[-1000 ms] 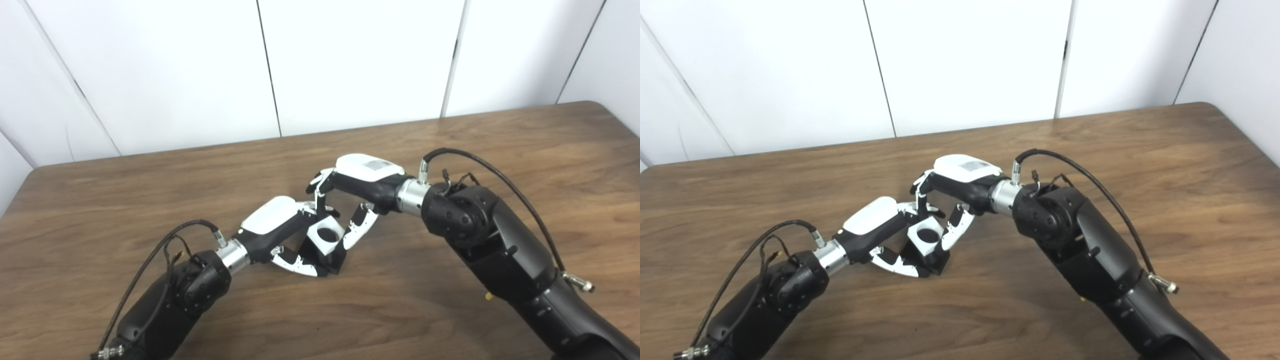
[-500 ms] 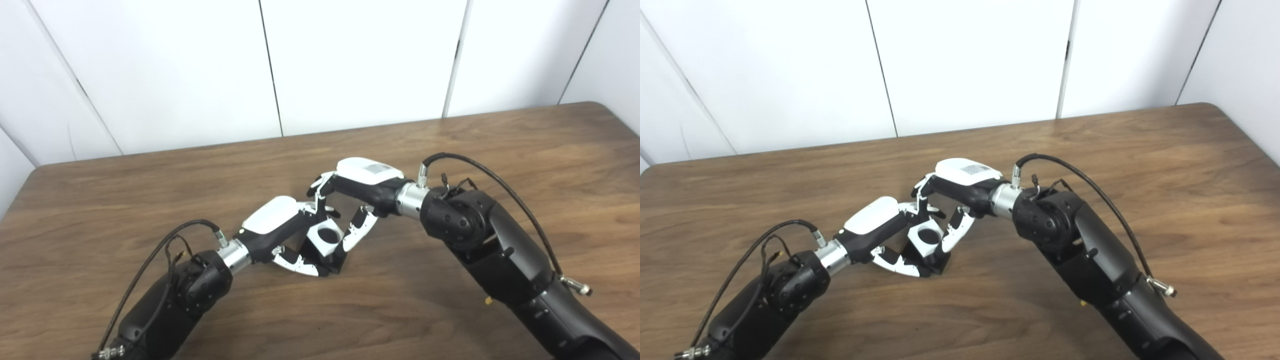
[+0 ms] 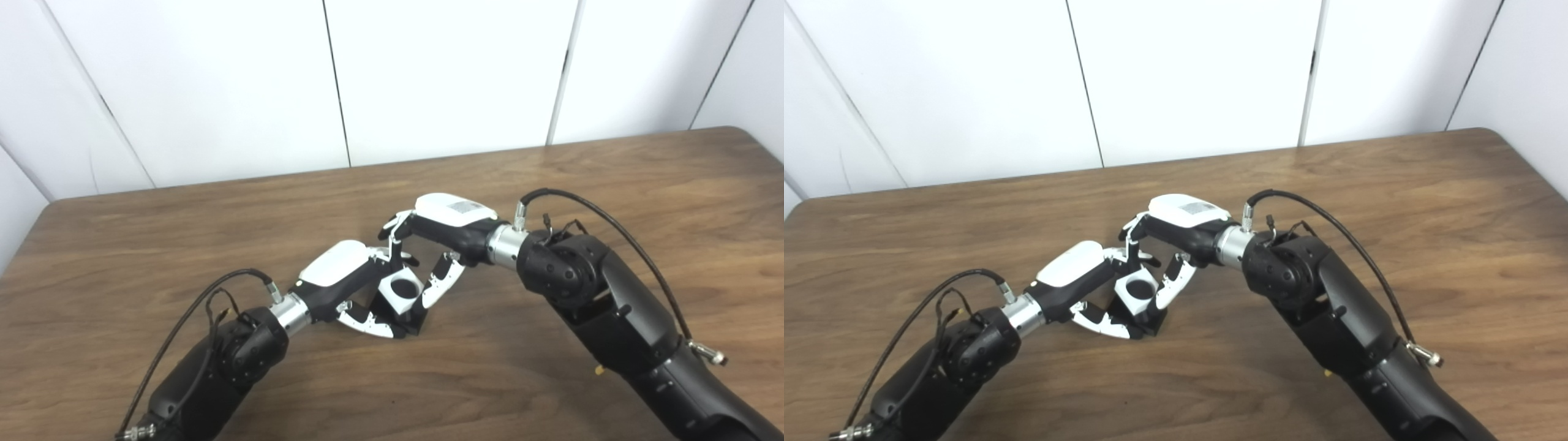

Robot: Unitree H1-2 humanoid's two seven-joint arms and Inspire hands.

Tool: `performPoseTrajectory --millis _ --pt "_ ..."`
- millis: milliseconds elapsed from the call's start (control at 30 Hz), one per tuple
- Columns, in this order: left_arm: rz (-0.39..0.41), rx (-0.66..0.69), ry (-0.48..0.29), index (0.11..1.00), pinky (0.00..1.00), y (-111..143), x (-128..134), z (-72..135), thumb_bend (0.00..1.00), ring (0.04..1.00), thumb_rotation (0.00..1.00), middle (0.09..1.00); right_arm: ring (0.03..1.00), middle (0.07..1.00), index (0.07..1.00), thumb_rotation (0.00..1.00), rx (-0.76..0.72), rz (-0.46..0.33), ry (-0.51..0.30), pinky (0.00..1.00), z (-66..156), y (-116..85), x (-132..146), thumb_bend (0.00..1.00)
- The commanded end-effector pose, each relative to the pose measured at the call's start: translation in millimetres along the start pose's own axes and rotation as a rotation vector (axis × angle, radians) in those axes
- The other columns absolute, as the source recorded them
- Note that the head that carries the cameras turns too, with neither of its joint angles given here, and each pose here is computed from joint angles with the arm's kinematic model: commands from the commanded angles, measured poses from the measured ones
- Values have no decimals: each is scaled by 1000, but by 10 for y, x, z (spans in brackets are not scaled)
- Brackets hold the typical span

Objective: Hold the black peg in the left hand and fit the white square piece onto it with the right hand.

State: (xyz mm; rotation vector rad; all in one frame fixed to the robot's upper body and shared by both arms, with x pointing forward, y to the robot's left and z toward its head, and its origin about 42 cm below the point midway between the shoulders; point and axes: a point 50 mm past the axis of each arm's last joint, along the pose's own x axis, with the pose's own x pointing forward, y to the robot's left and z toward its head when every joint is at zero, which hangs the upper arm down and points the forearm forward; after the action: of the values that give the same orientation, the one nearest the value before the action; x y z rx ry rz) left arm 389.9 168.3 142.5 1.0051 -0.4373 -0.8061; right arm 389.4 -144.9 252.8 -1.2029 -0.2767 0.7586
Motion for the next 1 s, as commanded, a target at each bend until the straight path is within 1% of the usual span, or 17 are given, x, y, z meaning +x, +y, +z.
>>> performPoseTrajectory --millis 0,67,133,167,200,233,367,600,967 --pt "-245 69 105 492 864 -415 -224 -146 520 871 79 849 908 842 482 148 -41 -57 -47 858 142 -207 30 521" --pt "-243 72 102 492 857 -416 -223 -146 520 865 79 846 899 851 489 158 -56 -49 -42 839 147 -223 24 521" --pt "-242 74 103 492 856 -411 -224 -142 520 863 79 845 887 862 603 314 -66 -43 -28 815 146 -234 19 808" --pt "-242 73 104 492 856 -409 -225 -140 520 863 79 846 883 867 640 358 -71 -43 -21 809 138 -232 17 888" --pt "-240 70 103 492 856 -407 -227 -140 520 862 78 845 880 872 666 383 -75 -42 -16 806 129 -227 15 933" --pt "-238 68 102 491 857 -407 -229 -141 520 860 77 844 880 877 682 398 -77 -42 -11 806 121 -224 13 958" --pt "-235 72 100 491 847 -399 -231 -145 520 857 77 843 888 893 705 406 -77 -37 5 822 108 -219 3 986" --pt "-229 78 97 491 847 -383 -228 -148 521 848 77 841 893 901 713 403 -74 -32 5 832 96 -215 -8 983" --pt "-240 82 107 492 857 -366 -227 -158 520 854 79 848 906 911 727 406 -72 -26 13 841 58 -216 -27 973"
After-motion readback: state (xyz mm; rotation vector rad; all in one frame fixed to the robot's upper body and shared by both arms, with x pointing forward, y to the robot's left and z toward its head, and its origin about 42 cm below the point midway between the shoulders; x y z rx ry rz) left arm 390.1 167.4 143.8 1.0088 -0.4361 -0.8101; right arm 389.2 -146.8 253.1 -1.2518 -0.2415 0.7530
